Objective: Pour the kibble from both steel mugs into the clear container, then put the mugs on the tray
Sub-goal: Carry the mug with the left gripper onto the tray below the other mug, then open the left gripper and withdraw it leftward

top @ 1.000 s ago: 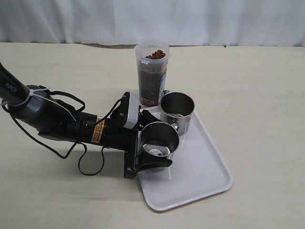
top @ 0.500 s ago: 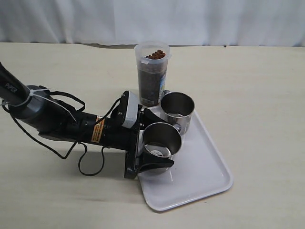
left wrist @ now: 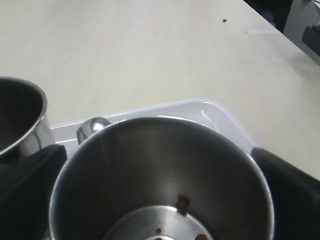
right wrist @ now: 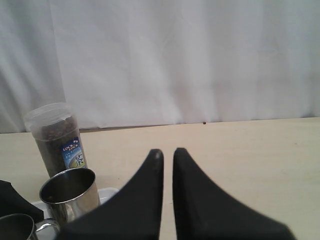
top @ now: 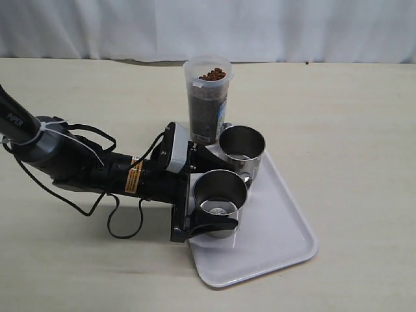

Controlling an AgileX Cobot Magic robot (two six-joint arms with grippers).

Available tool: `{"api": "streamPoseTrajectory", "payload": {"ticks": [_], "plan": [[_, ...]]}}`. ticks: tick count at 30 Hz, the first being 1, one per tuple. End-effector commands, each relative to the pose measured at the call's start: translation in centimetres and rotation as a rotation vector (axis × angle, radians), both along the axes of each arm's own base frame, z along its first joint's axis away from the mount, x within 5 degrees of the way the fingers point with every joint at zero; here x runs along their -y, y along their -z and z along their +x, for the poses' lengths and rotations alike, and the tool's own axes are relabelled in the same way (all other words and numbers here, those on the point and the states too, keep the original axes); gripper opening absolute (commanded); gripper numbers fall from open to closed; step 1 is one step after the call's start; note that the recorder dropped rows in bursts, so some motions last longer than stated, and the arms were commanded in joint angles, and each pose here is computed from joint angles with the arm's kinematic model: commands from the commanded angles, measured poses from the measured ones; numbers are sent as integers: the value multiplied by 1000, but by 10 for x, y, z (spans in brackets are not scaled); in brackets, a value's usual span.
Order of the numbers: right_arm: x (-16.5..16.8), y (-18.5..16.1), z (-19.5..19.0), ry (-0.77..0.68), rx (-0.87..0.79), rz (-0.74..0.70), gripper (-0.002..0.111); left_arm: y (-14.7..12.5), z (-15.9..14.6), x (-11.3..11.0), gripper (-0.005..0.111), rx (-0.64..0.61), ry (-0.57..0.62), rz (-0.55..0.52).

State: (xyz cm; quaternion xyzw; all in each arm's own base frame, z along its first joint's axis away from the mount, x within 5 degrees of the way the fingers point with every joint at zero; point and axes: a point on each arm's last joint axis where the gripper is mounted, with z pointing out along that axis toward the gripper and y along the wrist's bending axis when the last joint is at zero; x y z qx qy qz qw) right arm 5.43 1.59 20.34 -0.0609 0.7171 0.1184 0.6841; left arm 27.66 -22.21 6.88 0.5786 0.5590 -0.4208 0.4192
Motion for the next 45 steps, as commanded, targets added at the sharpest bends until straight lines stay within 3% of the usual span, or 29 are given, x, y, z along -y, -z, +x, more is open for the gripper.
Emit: {"api": "streamPoseTrajectory", "payload": {"ticks": [1, 15, 26, 31, 33, 35, 36, 38, 42, 44, 45], "plan": [[0, 2, 0, -4, -1, 0, 5, -2, -1, 1, 77, -6, 13, -18], [0, 2, 0, -4, -1, 0, 5, -10, -4, 2, 77, -1, 51, -59], [0, 2, 0, -4, -1, 0, 5, -51, 3, -10, 77, 19, 57, -83], [0, 2, 0, -4, -1, 0, 5, -68, 10, -26, 76, -59, 12, -74], [0, 2, 0, -4, -1, 0, 5, -84, 15, -42, 65, -167, -42, -63], [0, 2, 0, -4, -1, 0, 5, -107, 17, -62, 41, -233, -85, -41], [0, 2, 0, -4, -1, 0, 5, -122, 18, -75, 19, -271, -129, -35], [0, 2, 0, -4, -1, 0, 5, -139, 14, -84, 0, -306, -156, -23], [0, 2, 0, -4, -1, 0, 5, -171, -8, -88, 0, -300, -176, -49], [0, 2, 0, -4, -1, 0, 5, -175, -24, -96, 0, -258, -315, -19], [0, 2, 0, -4, -1, 0, 5, -174, -30, -106, 0, -208, -480, 27]]}}
